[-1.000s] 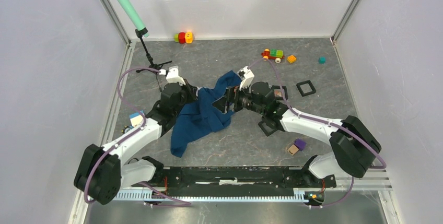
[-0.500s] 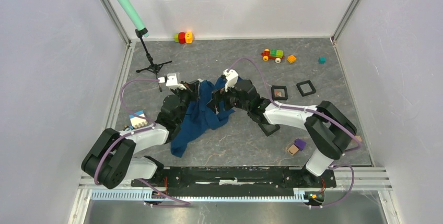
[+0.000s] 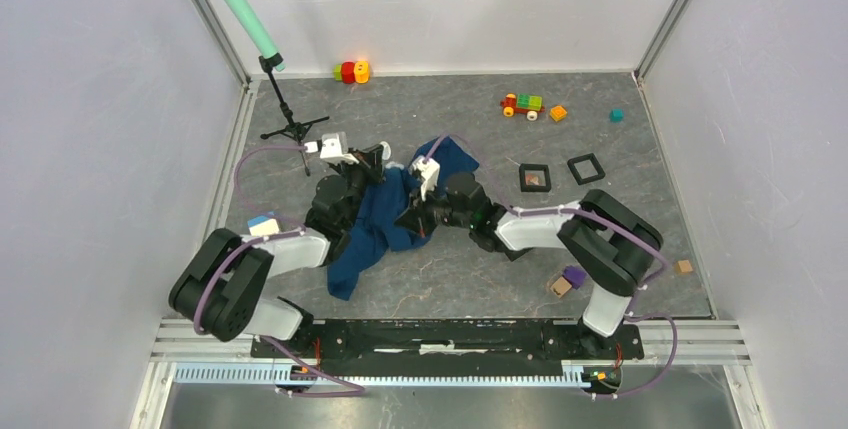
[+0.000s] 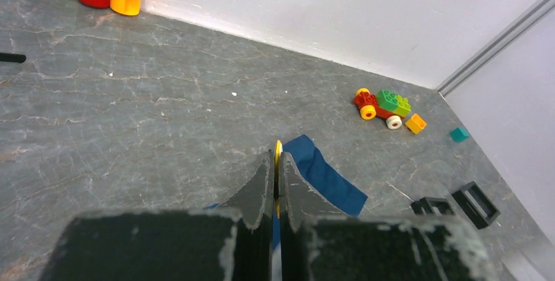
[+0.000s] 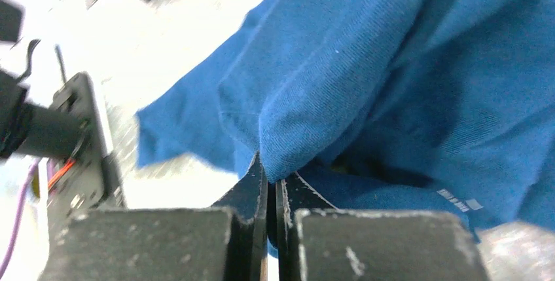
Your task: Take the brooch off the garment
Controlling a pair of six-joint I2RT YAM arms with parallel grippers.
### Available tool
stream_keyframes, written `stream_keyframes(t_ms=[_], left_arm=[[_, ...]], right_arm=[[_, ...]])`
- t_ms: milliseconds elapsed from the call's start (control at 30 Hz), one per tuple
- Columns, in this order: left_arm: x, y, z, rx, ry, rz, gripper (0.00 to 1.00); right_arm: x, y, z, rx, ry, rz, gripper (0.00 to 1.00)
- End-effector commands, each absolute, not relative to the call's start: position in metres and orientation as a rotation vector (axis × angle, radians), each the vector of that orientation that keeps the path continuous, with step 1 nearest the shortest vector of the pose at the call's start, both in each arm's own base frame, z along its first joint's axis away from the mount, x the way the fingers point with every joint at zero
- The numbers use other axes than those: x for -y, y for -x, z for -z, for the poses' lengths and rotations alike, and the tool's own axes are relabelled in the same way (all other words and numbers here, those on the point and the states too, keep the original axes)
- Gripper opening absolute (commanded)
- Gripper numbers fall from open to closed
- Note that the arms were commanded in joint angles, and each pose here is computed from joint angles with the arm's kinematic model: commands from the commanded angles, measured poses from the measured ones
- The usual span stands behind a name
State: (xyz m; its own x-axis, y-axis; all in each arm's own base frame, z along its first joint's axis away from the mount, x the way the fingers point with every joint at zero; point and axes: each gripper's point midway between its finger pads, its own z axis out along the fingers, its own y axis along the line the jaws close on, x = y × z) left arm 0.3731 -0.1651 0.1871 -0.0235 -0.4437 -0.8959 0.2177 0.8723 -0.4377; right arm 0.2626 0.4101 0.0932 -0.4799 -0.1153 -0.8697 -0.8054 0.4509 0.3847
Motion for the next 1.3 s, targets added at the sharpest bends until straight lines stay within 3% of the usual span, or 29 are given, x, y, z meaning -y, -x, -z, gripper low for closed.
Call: stream_keyframes(t_ms=[0,133,167,200,233,433,533,633,700,733,767,833,867,1133,1267], left_arm=[[0.170,-0.399,-0.225,-1.391,0.225,0.546,0.02],[0.169,-0.421,-0.214,-1.465,0.299,0.523,0.02],[0.170,-0.423,-0.216,-1.469,0.312,0.548,0.02],[0.171,-0.425,-0.218,-1.477,0.329,0.584,0.02],[0.173,-0.426,-0.220,-1.493,0.344,0.627,0.02],[0.173,-0.401,-0.243,-1.554,0.398,0.878,0.02],[0.179,-0.378,-0.256,-1.581,0.417,1.042,0.02],[0.187,-0.356,-0.267,-1.590,0.409,1.162,0.02],[0.191,-0.343,-0.274,-1.582,0.413,1.236,0.02],[0.193,-0.337,-0.275,-1.585,0.420,1.272,0.02],[0.195,-0.332,-0.278,-1.575,0.423,1.312,0.02],[0.197,-0.323,-0.283,-1.558,0.423,1.367,0.02],[0.198,-0.320,-0.284,-1.556,0.421,1.389,0.02],[0.206,-0.299,-0.293,-1.498,0.416,1.570,0.02],[0.208,-0.292,-0.295,-1.473,0.398,1.619,0.02]], right_arm=[[-0.410,-0.208,-0.136,-1.719,0.929,-1.205,0.00],[-0.386,-0.189,-0.130,-1.742,0.970,-1.118,0.05],[-0.378,-0.191,-0.131,-1.759,0.944,-1.088,0.12],[-0.368,-0.199,-0.127,-1.801,0.898,-1.033,0.28],[-0.361,-0.205,-0.128,-1.823,0.873,-0.998,0.37],[-0.337,-0.240,-0.167,-1.833,0.773,-0.931,0.68],[-0.328,-0.252,-0.200,-1.774,0.724,-0.861,0.78],[-0.313,-0.271,-0.231,-1.732,0.557,-0.788,0.75],[-0.296,-0.286,-0.244,-1.739,0.347,-0.769,0.57],[-0.291,-0.287,-0.252,-1.720,0.293,-0.794,0.53],[-0.292,-0.285,-0.258,-1.684,0.296,-0.846,0.56],[-0.297,-0.276,-0.280,-1.606,0.287,-0.998,0.80],[-0.300,-0.274,-0.287,-1.590,0.274,-1.052,0.82],[-0.317,-0.277,-0.325,-1.519,-0.029,-1.398,0.70],[-0.325,-0.283,-0.328,-1.521,-0.091,-1.434,0.64]])
